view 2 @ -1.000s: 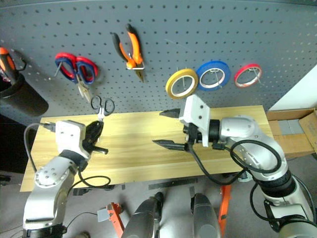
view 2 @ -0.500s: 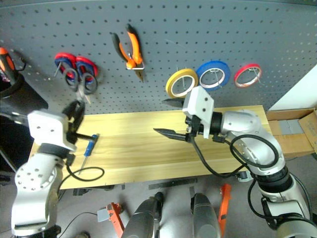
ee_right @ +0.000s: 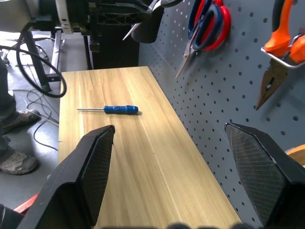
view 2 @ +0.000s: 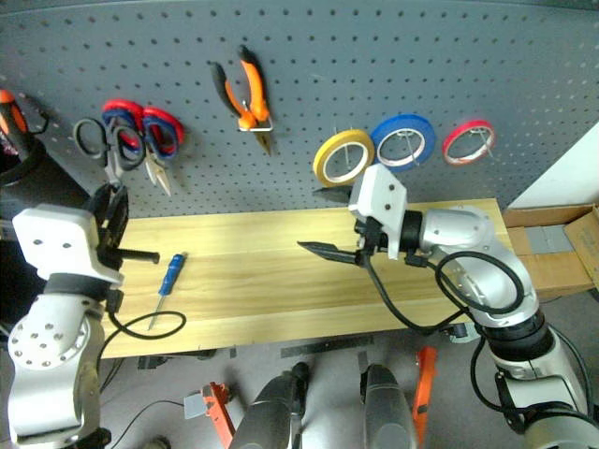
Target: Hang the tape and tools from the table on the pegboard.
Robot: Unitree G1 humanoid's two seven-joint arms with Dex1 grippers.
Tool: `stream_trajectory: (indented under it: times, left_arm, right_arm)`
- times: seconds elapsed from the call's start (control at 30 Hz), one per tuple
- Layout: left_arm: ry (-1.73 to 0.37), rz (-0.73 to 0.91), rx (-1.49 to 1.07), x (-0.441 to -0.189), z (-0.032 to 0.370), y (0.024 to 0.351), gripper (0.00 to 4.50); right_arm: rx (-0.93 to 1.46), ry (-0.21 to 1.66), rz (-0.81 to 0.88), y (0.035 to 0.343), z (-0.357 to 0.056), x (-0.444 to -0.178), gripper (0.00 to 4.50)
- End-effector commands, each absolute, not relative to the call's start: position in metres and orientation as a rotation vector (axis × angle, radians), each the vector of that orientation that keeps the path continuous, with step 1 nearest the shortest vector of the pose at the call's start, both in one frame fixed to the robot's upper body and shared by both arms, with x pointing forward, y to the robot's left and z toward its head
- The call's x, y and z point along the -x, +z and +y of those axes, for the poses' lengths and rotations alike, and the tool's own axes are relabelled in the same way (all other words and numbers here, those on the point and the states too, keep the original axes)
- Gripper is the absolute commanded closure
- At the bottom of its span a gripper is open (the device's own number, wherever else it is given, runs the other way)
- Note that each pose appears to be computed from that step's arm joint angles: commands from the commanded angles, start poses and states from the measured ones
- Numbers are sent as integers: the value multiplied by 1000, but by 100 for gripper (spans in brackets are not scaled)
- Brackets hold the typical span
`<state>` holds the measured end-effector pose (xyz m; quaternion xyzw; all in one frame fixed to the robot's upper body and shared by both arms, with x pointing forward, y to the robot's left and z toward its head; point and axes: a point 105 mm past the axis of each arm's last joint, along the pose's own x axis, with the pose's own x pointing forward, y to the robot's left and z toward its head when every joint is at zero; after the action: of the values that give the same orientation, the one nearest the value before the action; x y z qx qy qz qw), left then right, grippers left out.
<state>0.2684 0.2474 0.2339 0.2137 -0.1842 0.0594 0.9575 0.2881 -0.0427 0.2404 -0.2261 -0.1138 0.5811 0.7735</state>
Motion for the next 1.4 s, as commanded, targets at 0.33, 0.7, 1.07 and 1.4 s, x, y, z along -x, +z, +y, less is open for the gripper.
stream_trajectory:
  times: [0.33, 0.7, 1.07, 1.4]
  left_arm:
    - [136, -417, -392, -263, 246, 242, 440]
    - [77, -368, -354, -285, 244, 229, 440]
    - [69, -354, -351, -294, 245, 227, 440]
    - [94, -277, -303, -307, 256, 213, 440]
  right_arm:
    - [522, 1260, -308, 250, -44, -286, 51]
    - [524, 1261, -311, 250, -42, -284, 51]
    - [517, 1258, -310, 249, -40, -283, 51]
    - [482, 1227, -379, 264, -38, -284, 51]
